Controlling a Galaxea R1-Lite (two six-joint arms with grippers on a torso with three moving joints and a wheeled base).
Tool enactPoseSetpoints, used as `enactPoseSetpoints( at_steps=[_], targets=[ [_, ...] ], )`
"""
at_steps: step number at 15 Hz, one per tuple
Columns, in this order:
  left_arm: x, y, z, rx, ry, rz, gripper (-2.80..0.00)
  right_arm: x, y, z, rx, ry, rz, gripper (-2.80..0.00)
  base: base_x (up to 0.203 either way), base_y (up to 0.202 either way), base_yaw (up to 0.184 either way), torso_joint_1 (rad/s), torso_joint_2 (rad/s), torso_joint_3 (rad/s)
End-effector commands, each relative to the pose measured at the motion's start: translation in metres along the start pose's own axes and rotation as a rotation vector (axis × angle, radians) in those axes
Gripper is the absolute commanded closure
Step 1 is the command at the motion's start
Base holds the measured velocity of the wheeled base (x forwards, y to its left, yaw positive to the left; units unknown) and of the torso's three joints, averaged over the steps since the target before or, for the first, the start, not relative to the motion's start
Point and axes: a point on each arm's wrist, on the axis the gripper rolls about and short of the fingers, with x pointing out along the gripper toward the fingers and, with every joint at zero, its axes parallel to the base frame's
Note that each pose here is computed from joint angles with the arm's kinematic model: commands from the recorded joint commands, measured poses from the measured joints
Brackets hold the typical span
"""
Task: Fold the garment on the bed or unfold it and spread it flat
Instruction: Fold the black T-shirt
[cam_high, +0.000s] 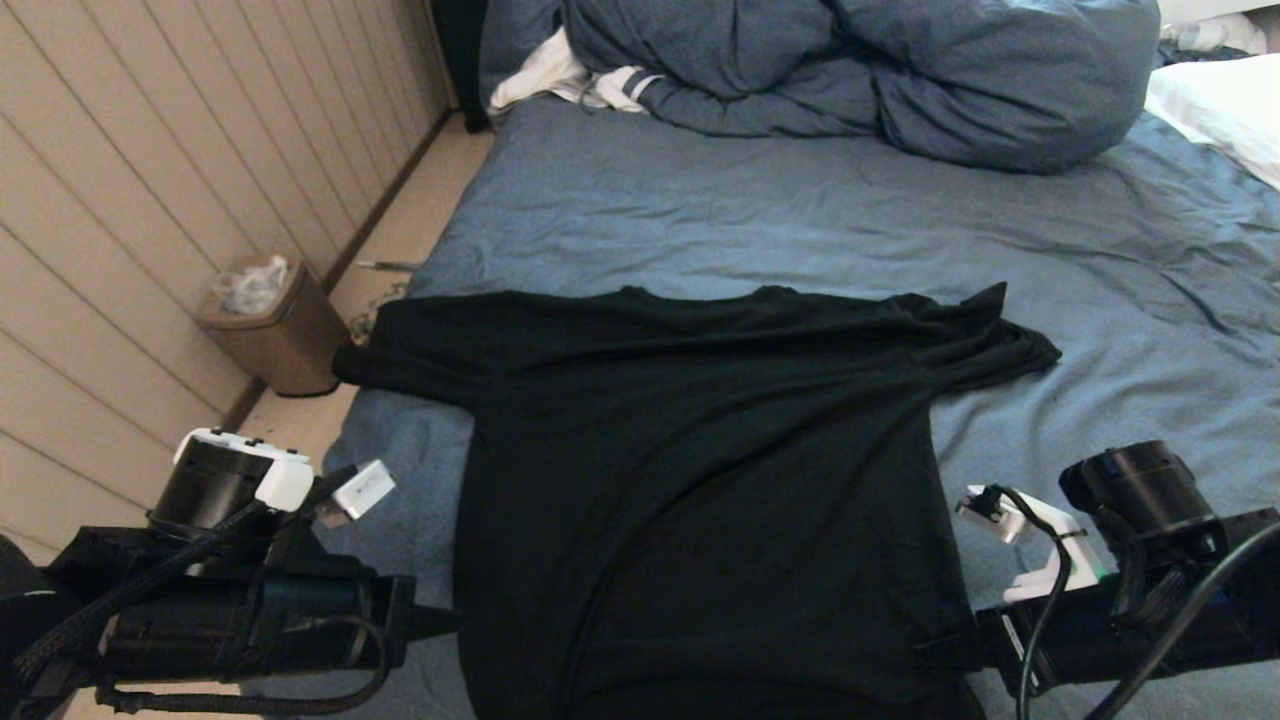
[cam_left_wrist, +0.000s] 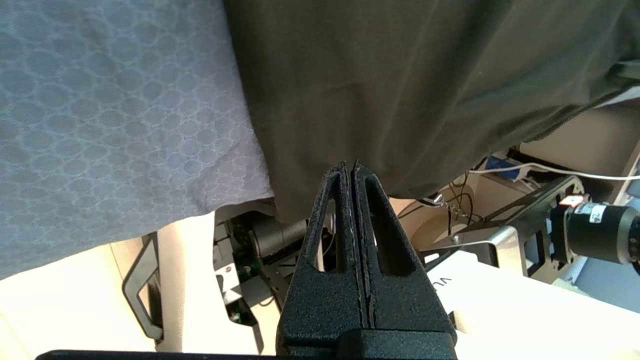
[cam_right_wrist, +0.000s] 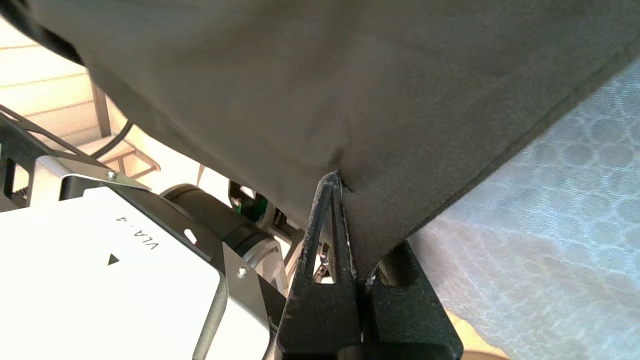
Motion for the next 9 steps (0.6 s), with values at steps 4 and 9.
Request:
enactPoseSetpoints(
  at_steps=[4,9],
  targets=[
    [-0.001,0.0,-0.001,-0.003,0.001,-0.003,0.0,-0.012,0.007,0.0,-0.028,-0.051,-0.004,0.0,0.0,0.0,0.0,0.0,0.0,0.0],
    [-0.001,0.0,-0.003,-0.003,0.004,-0.001,0.0,-0.018,0.008,0.004,-0.034,-0.085,-0.01,0.0,0.0,0.0,0.0,0.0,0.0,0.0]
  ],
)
